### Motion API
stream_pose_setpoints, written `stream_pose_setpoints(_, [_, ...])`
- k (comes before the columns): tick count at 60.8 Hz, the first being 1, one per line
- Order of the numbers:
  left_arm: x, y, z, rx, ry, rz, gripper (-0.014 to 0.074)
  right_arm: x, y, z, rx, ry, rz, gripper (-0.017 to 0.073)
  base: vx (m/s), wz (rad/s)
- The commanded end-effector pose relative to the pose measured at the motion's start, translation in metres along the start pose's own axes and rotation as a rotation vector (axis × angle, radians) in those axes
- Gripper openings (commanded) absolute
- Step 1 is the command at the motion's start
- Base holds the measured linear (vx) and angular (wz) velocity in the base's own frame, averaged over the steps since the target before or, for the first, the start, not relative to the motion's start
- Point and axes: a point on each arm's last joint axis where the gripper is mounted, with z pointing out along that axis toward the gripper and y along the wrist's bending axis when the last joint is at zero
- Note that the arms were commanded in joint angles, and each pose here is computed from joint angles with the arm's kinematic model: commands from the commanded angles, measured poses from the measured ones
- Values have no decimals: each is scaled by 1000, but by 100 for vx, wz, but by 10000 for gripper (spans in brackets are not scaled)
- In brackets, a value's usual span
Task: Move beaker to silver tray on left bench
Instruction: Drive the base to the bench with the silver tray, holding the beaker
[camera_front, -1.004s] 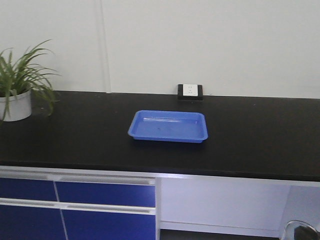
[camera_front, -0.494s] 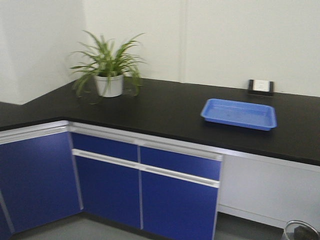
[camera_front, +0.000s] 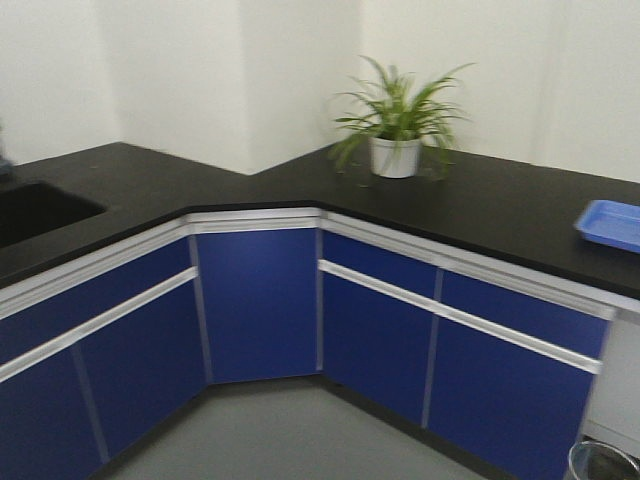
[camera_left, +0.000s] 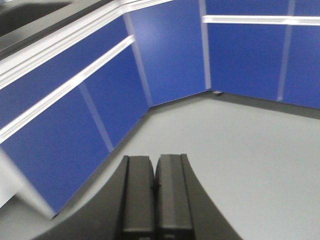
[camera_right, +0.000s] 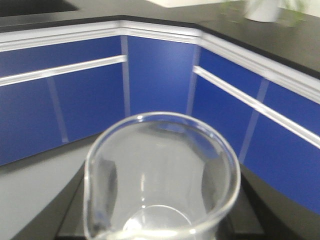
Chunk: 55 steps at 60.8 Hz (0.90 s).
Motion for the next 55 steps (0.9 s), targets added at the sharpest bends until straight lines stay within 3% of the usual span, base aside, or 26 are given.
stream_pose_setpoints(1, [-2, -1, 2, 7, -71, -4, 1, -18, 1, -1, -10, -112, -12, -11, -21, 64])
stream_pose_setpoints(30, [-2, -1, 2, 7, -71, -4, 1, -18, 1, -2, -10, -113, -12, -11, -13, 71])
stream_pose_setpoints(55, [-2, -1, 2, 7, -71, -4, 1, -18, 1, -2, -10, -113, -12, -11, 7, 61])
